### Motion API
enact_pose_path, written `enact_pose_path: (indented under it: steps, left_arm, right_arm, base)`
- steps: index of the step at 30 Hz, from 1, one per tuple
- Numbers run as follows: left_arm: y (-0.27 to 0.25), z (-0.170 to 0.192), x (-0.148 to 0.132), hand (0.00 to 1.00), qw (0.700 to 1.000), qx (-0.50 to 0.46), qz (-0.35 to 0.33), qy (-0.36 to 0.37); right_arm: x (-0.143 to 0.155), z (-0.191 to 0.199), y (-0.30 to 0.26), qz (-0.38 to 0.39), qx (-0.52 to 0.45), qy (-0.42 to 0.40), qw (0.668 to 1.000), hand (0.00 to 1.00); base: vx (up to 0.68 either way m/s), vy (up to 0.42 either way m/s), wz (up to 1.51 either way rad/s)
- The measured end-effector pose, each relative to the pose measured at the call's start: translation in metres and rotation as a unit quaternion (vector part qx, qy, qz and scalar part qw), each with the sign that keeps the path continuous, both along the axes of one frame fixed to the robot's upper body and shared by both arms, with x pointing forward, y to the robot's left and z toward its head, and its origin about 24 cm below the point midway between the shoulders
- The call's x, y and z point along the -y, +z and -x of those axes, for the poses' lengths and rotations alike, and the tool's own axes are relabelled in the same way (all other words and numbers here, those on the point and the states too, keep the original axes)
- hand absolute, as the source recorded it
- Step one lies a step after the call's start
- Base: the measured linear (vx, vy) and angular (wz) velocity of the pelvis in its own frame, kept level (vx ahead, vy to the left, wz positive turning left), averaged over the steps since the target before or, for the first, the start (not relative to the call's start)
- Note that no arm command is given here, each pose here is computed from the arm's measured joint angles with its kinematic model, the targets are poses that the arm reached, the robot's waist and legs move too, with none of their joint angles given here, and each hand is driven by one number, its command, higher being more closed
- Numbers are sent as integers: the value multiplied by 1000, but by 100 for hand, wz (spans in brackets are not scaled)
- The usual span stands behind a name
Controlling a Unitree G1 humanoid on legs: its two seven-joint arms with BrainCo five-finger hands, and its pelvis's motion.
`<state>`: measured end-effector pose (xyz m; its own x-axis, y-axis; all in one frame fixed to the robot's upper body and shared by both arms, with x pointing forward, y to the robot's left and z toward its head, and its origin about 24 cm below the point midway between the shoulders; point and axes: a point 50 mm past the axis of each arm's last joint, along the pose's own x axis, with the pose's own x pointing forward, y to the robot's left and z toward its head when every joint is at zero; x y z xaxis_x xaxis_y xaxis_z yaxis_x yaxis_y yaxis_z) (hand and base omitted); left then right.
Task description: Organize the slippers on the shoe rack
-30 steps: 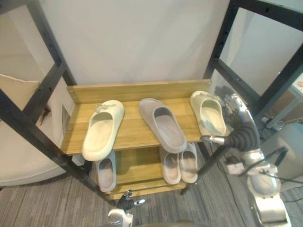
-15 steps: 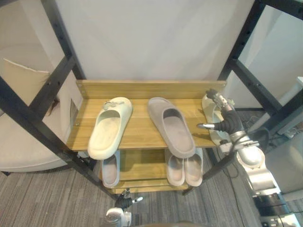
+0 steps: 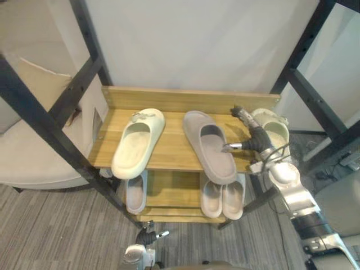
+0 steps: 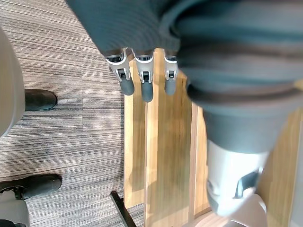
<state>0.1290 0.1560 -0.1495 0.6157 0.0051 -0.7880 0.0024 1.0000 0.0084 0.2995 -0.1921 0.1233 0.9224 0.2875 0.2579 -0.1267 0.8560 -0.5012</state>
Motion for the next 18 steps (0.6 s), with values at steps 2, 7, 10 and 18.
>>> enact_pose_path:
  steps: [2, 7, 10, 18]
  left_arm:
    - [0, -1, 0, 0, 1000, 1, 0, 1]
    - [1, -3, -1, 0, 1000, 5, 1, 2]
    - [2, -4, -3, 0, 1000, 9, 2, 6]
    - [3, -6, -4, 0, 1000, 12, 10, 9]
  right_arm:
    - [-5, -4, 0, 5, -2, 10, 1000, 0]
    - [-4, -12, -1, 14, -16, 6, 1000, 0]
    - [-6, -16, 0, 35, -22, 15, 999, 0]
    - [-14, -34, 1, 67, -48, 31, 996, 100]
  base:
    - [-54, -36, 4]
    - [-48, -23, 1]
    - [-10, -4, -1]
    - [1, -2, 0]
